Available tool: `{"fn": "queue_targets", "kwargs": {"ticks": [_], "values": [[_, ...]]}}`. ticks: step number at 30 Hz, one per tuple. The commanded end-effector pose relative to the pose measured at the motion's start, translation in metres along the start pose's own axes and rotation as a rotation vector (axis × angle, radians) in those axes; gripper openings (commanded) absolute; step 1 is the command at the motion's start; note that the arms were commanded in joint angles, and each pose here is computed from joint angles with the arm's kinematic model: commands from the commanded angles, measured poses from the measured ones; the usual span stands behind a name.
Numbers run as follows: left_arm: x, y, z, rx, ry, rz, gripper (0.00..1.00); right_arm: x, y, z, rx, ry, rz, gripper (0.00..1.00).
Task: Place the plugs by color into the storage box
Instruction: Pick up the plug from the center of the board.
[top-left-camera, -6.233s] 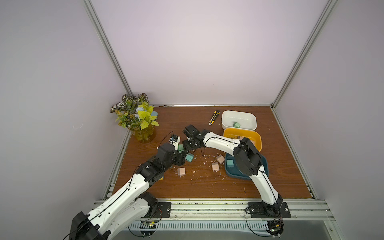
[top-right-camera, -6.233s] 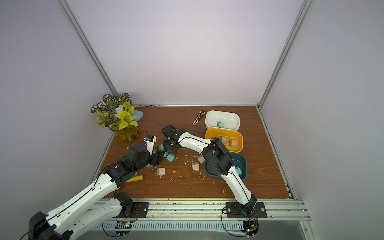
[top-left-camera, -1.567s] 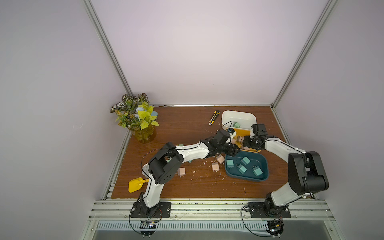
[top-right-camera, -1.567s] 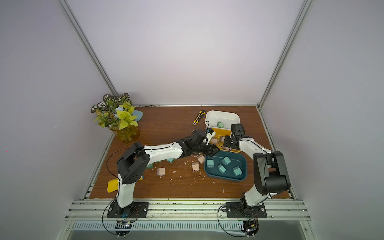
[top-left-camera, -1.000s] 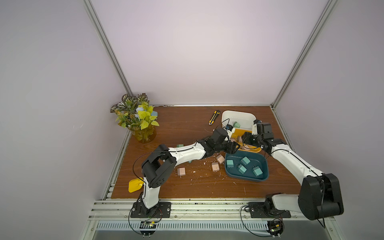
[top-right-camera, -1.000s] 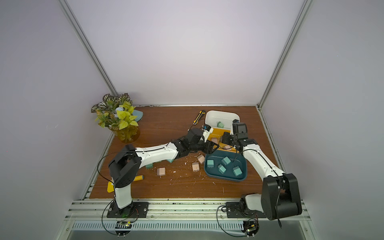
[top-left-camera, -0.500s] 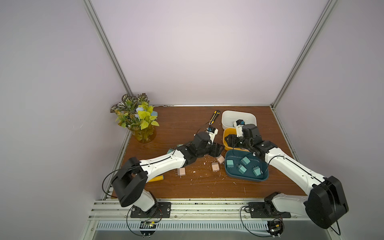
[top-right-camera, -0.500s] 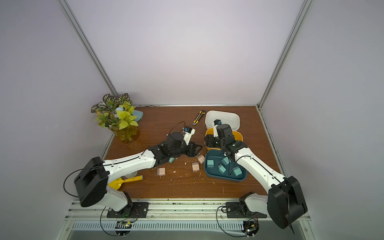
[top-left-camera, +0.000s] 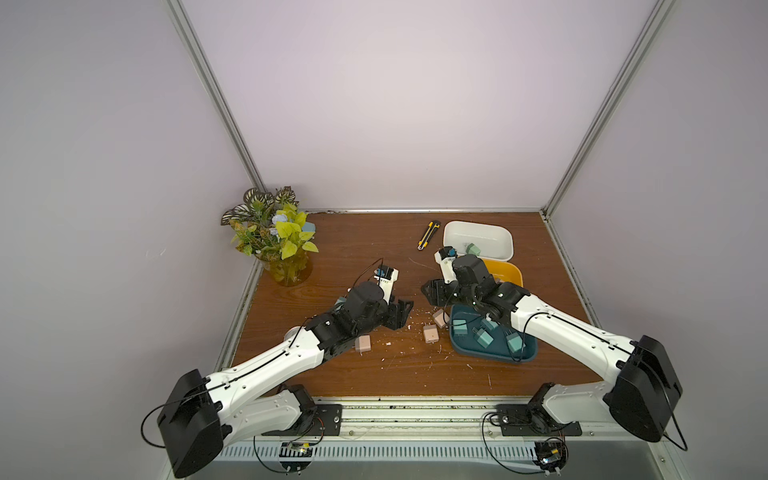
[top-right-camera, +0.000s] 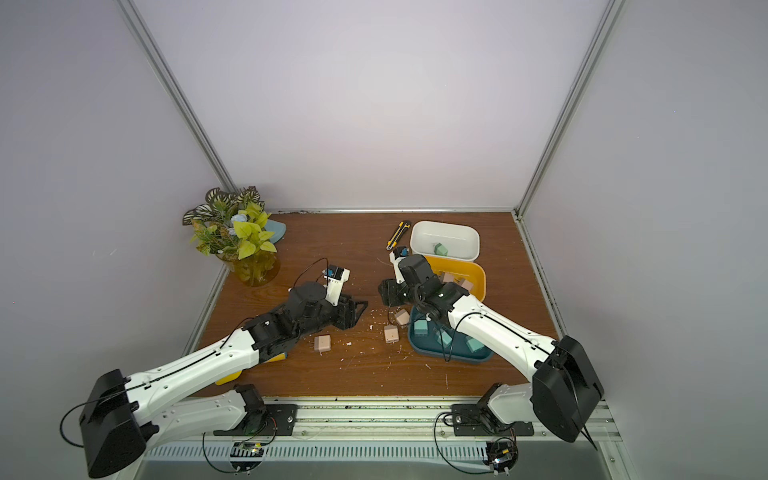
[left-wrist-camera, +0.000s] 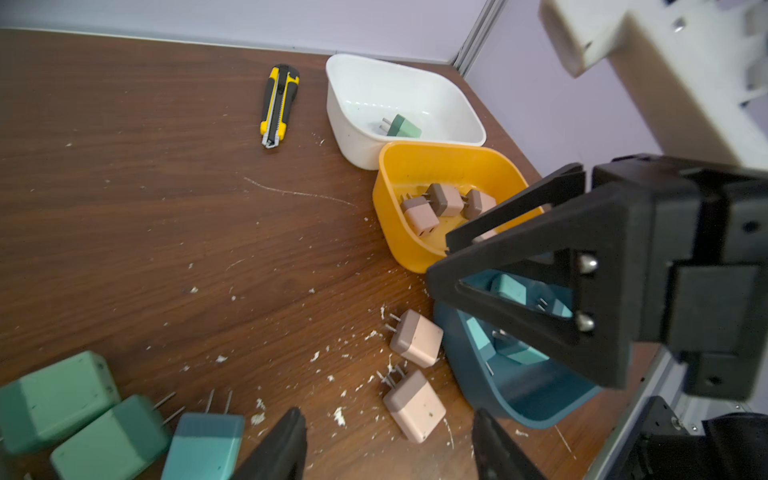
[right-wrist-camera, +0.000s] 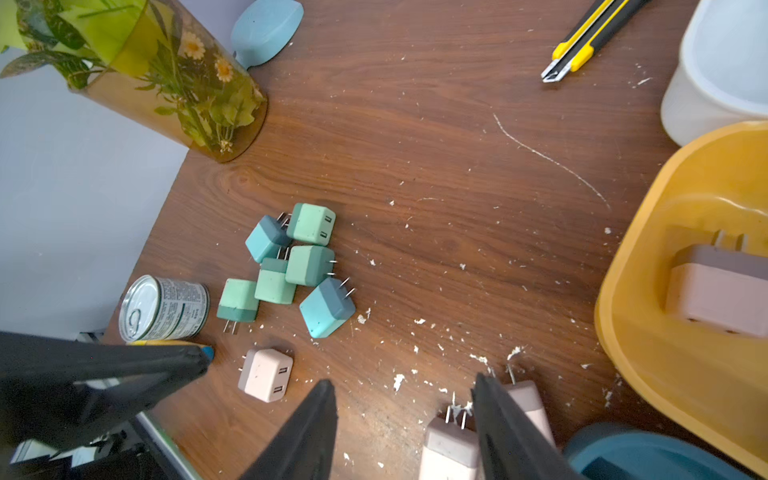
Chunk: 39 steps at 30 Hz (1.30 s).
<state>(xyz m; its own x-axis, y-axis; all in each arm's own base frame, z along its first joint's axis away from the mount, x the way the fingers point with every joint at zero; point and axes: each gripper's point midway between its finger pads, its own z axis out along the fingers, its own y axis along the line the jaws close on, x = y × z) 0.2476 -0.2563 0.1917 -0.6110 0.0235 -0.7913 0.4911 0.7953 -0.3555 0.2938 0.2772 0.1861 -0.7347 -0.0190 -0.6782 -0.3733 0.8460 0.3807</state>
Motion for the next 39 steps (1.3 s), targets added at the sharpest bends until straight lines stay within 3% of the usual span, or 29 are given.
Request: {"fn": "queue_targets", "kwargs": {"ticks": [1, 12, 24, 39], "values": [[0.016, 0.019, -0.012, -0.077, 0.037, -0.015, 0.65, 0.005, 0.004, -0.001, 0.037, 0.018, -0.024, 0.58], [0.036, 0.043, -0.034, -0.155, 0.04, -0.066, 0.66, 0.054, 0.014, 0.007, 0.1, 0.137, -0.088, 0.58], [0.047, 0.038, -0.026, -0.105, 0.05, -0.053, 0.66, 0.1, -0.001, 0.01, 0.227, 0.236, -0.102, 0.58], [0.054, 0.04, -0.022, -0.11, 0.075, -0.026, 0.66, 0.133, -0.017, 0.027, 0.356, 0.304, -0.133, 0.57]]}}
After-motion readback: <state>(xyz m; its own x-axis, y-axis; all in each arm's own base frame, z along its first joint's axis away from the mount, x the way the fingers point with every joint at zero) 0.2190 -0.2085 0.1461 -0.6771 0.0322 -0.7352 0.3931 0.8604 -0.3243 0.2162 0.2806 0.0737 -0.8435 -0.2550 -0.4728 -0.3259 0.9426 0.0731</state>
